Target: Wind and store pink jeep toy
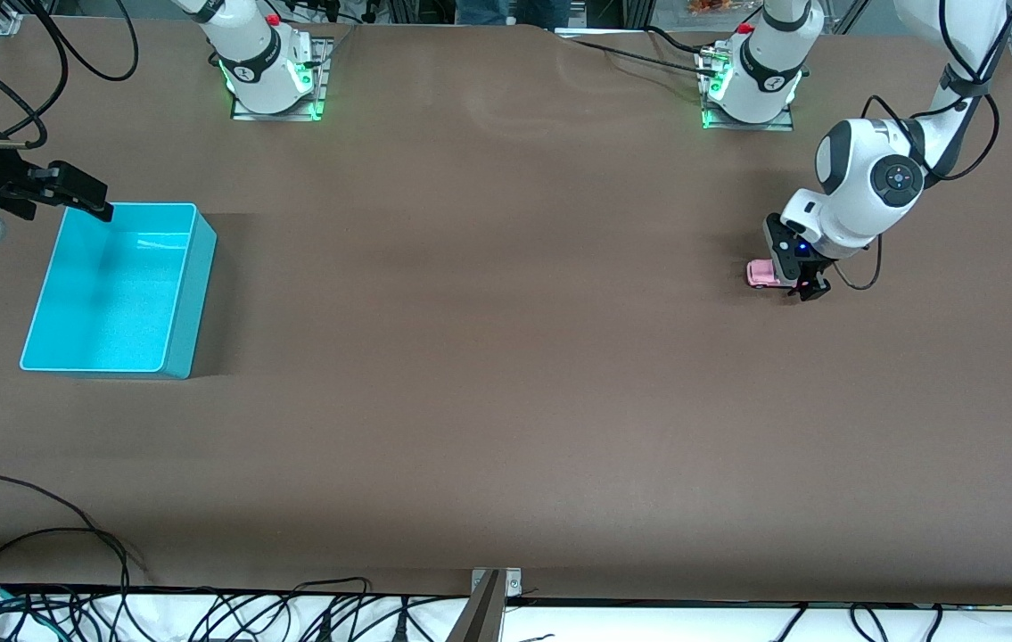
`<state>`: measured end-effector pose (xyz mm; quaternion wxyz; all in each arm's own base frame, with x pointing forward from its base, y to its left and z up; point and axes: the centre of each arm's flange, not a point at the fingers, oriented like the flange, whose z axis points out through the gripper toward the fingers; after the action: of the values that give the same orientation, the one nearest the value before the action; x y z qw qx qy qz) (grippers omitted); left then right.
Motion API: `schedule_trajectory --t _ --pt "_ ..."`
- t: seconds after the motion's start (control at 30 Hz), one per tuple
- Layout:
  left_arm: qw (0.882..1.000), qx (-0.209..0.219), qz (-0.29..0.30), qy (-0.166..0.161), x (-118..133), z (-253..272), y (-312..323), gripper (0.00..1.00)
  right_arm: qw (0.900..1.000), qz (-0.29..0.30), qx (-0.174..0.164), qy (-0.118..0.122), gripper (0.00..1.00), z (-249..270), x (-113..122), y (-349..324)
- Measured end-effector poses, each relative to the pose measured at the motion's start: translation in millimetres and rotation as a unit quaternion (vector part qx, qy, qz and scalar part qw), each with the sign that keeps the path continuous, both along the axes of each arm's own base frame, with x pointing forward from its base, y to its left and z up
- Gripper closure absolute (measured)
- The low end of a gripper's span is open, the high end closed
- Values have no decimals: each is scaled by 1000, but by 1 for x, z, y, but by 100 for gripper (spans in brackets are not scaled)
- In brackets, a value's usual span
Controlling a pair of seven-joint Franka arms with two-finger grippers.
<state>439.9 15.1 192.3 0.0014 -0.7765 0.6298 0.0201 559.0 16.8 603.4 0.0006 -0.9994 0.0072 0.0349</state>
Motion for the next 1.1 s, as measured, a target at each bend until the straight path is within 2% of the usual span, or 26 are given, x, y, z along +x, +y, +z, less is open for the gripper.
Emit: schedule_trajectory --t 0.07,0.1,0.13,0.73,1.1 --pt "1000 0 -1 -1 0 0 2 36 1000 0 0 0 0 0 0 0" --pt "1000 0 -3 -3 1 1 2 46 1000 0 0 0 0 0 0 0" --pt "1000 0 -6 -4 2 2 3 48 1000 0 0 0 0 0 0 0" --pt "995 1 -96 -38 25 25 -18 48 1000 0 0 0 0 0 0 0" --pt "997 -9 -78 -14 19 5 -18 48 1000 0 0 0 0 0 0 0"
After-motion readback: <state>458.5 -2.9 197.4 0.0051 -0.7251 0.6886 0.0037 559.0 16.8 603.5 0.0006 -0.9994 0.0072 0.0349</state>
